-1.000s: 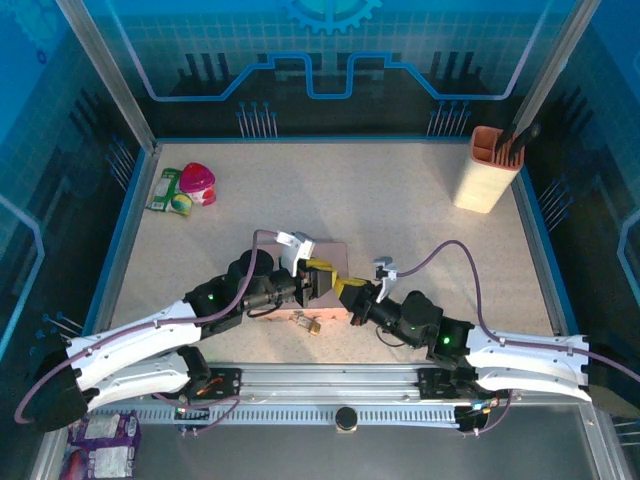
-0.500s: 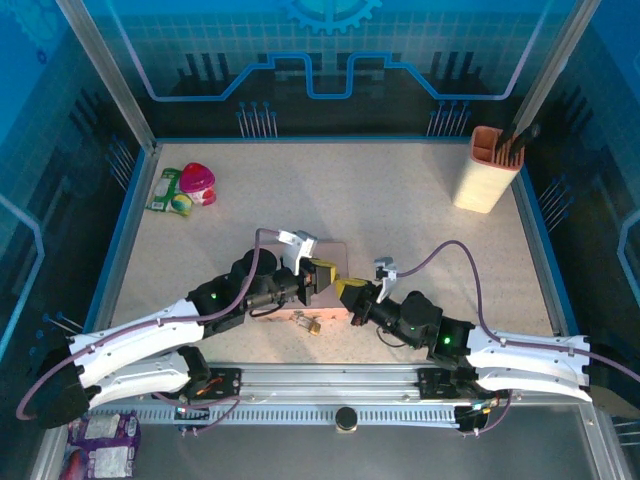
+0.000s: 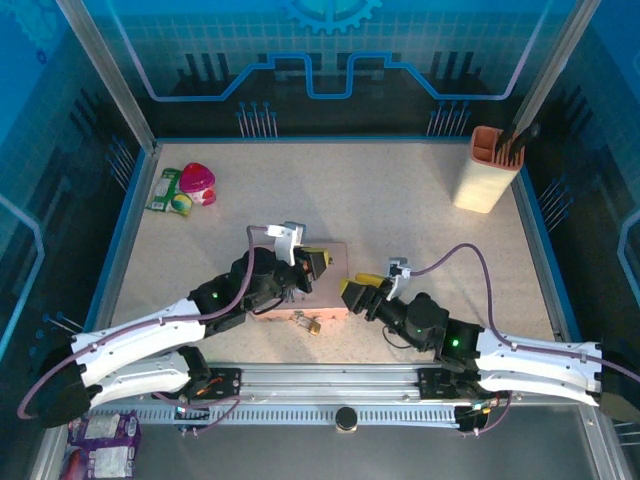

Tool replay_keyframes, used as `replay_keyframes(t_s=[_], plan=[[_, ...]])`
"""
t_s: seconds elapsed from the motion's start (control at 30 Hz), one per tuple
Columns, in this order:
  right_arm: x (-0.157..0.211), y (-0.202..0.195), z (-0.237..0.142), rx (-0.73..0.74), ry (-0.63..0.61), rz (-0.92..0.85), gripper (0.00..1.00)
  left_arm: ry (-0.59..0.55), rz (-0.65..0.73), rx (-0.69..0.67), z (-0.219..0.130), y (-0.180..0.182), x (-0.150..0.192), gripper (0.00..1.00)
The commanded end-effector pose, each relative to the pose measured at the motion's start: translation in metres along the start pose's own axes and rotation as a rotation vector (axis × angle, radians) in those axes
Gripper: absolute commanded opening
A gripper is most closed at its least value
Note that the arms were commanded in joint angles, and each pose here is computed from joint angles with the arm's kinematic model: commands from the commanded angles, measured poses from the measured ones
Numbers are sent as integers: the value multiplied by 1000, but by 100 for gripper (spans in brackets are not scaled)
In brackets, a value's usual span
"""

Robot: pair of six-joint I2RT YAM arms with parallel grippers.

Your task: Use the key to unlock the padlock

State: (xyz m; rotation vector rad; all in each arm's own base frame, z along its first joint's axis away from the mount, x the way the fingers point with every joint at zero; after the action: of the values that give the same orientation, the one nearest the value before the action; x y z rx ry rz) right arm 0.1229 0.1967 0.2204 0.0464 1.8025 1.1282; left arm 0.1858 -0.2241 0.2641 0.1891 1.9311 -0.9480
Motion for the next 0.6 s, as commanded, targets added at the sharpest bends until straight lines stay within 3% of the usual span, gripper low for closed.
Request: replay_keyframes(t_s=[0.0,0.23,0.57], plan=[[0,-15,-3,58,-60,59,67,-53,-37,-67,4,7,-4,0],[-5,-30,-5,-83,-165,321,68,-28,-62,-29,15,1,-4,0],[-17,-10,0,-224,-133,303,71,-24,-113,168,16,-20,-8,0]])
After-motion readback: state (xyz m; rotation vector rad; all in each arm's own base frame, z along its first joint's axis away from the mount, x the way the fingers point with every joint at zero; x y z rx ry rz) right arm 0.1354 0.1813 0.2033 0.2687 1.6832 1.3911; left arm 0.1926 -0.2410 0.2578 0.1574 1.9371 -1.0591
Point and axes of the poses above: each hand's point on the last joint's axis, 136 mm out from that joint toward the fingers, its own z axis out along the fingers, its own y axis along the line the jaws close on, x = y × z, the point moved 8 cm from there along -z, back along the fingers
